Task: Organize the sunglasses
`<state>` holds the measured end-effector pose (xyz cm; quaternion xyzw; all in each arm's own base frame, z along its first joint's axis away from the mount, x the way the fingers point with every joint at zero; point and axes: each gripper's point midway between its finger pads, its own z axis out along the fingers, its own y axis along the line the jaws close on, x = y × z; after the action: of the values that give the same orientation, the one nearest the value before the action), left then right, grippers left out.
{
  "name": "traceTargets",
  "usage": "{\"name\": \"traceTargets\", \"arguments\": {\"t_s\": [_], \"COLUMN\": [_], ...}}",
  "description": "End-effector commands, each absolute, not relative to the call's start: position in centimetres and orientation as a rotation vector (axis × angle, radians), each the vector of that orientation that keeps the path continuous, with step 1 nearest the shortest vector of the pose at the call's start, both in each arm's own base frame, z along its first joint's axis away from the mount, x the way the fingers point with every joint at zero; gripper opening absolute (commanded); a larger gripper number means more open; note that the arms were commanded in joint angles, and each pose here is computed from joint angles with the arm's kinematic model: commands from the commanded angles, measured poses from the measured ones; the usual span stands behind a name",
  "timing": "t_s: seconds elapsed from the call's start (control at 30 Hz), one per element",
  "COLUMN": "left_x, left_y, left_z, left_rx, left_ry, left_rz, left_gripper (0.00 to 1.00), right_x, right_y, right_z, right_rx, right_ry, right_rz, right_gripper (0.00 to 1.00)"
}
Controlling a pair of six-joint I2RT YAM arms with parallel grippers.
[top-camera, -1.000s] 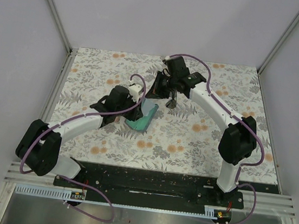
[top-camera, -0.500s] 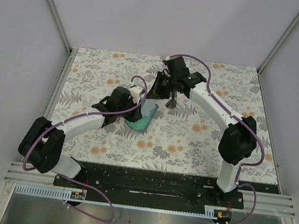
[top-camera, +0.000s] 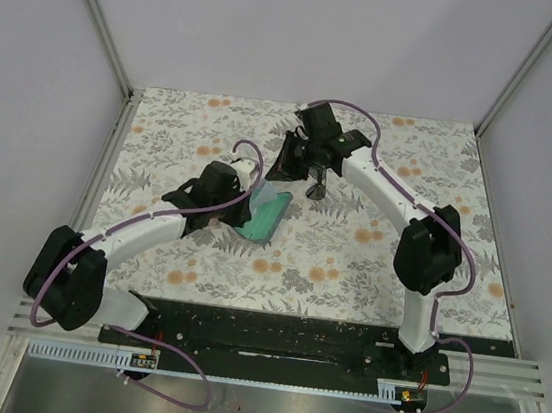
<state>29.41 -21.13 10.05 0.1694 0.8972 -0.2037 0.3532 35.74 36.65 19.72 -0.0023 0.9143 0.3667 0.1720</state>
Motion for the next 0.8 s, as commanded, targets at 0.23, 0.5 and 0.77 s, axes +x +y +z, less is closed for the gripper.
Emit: {"name": "traceTargets", "arguments": {"t_s": [0.23,0.5,0.77], "left_x": [28.8,27.7,25.9], "left_y": [-20.0,-21.7,-23.7], "left_z": [12.0,11.8,11.9], "left_rx": [0.343,0.393,0.475], "left_ry": [2.342,2.361,2.393], "left_rz": [-0.487,-0.542,-0.592], "left_gripper": [0.0,0.0,0.0], "right_x": [38.6,39.3,40.2], "right_y": [38.0,37.3,35.8], "right_z": [16.0,13.9,12.7], "right_rx": [-0.036,-0.025,0.003], "right_ry": [2.618,2.654,2.668], "right_rz": [0.998,0.973,0.945], "right_gripper": [0.0,0.0,0.0]}}
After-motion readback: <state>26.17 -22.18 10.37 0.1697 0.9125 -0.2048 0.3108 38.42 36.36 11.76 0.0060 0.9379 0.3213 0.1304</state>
